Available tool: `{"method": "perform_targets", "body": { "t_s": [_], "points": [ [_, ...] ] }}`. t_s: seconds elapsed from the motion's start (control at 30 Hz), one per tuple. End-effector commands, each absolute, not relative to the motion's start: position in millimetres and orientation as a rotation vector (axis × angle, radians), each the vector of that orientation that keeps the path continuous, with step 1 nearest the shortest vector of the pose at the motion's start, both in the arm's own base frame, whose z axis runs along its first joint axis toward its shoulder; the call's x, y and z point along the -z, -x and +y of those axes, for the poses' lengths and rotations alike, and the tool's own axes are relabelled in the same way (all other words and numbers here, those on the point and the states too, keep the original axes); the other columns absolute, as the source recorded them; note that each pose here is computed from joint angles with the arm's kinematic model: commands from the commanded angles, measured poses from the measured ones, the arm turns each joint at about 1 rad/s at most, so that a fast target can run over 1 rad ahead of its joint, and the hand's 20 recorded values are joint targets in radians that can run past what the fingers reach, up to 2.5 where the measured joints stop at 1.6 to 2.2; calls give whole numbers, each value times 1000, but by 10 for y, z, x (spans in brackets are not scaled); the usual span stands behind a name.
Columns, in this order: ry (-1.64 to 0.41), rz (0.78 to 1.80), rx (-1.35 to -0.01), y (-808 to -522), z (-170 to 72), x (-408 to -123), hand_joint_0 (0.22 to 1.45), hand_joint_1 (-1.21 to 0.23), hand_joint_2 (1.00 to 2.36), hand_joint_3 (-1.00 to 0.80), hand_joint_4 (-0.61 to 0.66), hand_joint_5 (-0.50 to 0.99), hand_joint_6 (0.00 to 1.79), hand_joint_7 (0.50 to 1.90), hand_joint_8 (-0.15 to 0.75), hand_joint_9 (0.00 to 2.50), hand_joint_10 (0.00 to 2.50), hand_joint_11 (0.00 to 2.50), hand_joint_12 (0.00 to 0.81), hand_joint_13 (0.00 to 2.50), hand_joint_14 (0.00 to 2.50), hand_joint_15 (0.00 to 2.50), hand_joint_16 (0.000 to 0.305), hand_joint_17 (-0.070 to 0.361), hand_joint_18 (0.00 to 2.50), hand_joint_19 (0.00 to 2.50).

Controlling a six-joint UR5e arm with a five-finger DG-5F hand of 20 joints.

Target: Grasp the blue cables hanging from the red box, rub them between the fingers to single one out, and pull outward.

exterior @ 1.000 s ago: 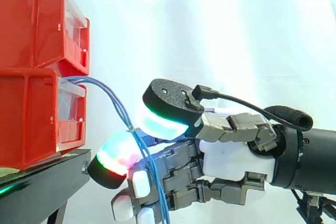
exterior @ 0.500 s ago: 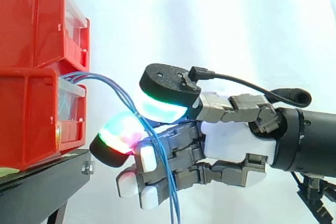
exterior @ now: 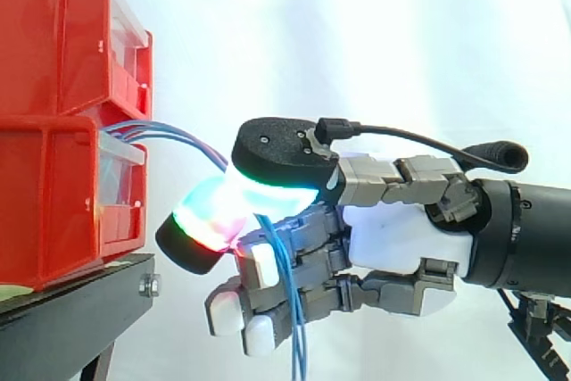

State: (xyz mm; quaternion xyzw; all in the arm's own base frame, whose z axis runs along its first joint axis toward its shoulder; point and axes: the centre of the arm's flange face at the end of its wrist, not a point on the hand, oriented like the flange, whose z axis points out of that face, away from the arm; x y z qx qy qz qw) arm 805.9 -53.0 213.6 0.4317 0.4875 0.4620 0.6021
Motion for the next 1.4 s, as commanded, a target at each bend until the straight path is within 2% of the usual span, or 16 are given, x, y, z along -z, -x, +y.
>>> {"method": "perform_targets", "body": {
  "t_s": [0.0, 0.1, 0.17, 0.27, 0.43, 0.6, 0.73, 0.9, 1.1, 1.2, 1.37],
  "points": [
    [-1002, 1132, -1069, -8051, -529, -2160, 687, -842, 1020, -79, -29, -166, 952, 1040, 323, 1106, 26, 913, 384, 905, 22, 595, 50, 113, 778, 668],
    [-1001, 1131, -1070, -8044, -530, -2204, 699, -869, 1018, -192, 8, -168, 951, 1004, 319, 1103, 25, 907, 380, 911, 24, 605, 49, 111, 776, 676],
    [-1003, 1136, -1069, -8040, -529, -2199, 692, -862, 1008, -389, 73, -163, 947, 970, 316, 1118, 27, 908, 381, 919, 22, 603, 49, 110, 780, 684],
    [-1009, 1146, -1063, -8019, -532, -2237, 653, -831, 1000, -498, 101, -160, 944, 942, 314, 1135, 25, 915, 382, 927, 22, 615, 49, 110, 780, 692],
    [-1012, 1152, -1060, -8013, -532, -2230, 582, -749, 1000, -500, 114, -158, 927, 962, 325, 1151, 25, 912, 394, 940, 24, 619, 50, 112, 786, 708],
    [-1018, 1159, -1055, -7989, -537, -2293, 564, -700, 1000, -500, 123, -155, 915, 998, 326, 1167, 24, 907, 397, 944, 22, 621, 51, 114, 791, 716],
    [-1049, 1208, -1026, -7909, -568, -2345, 561, -687, 1000, -500, 124, -154, 913, 1000, 330, 1168, 25, 894, 400, 946, 22, 622, 51, 115, 792, 716],
    [-1058, 1221, -1017, -7894, -582, -2329, 605, -675, 1007, -394, 114, -147, 911, 1024, 331, 1189, 27, 898, 397, 954, 23, 624, 50, 113, 787, 724],
    [-1057, 1221, -1018, -7894, -549, -2339, 635, -769, 1014, -237, 95, -149, 918, 1029, 338, 1181, 24, 914, 400, 971, 23, 622, 52, 116, 819, 711],
    [-1061, 1220, -1017, -7892, -552, -2338, 646, -780, 1013, -252, 95, -155, 925, 990, 333, 1172, 25, 907, 399, 969, 22, 618, 51, 115, 816, 714],
    [-1052, 1207, -1022, -7942, -537, -2440, 598, -767, 1002, -461, 147, -157, 859, 906, 322, 1167, 25, 908, 393, 967, 24, 630, 50, 113, 809, 735]
  ]
}}
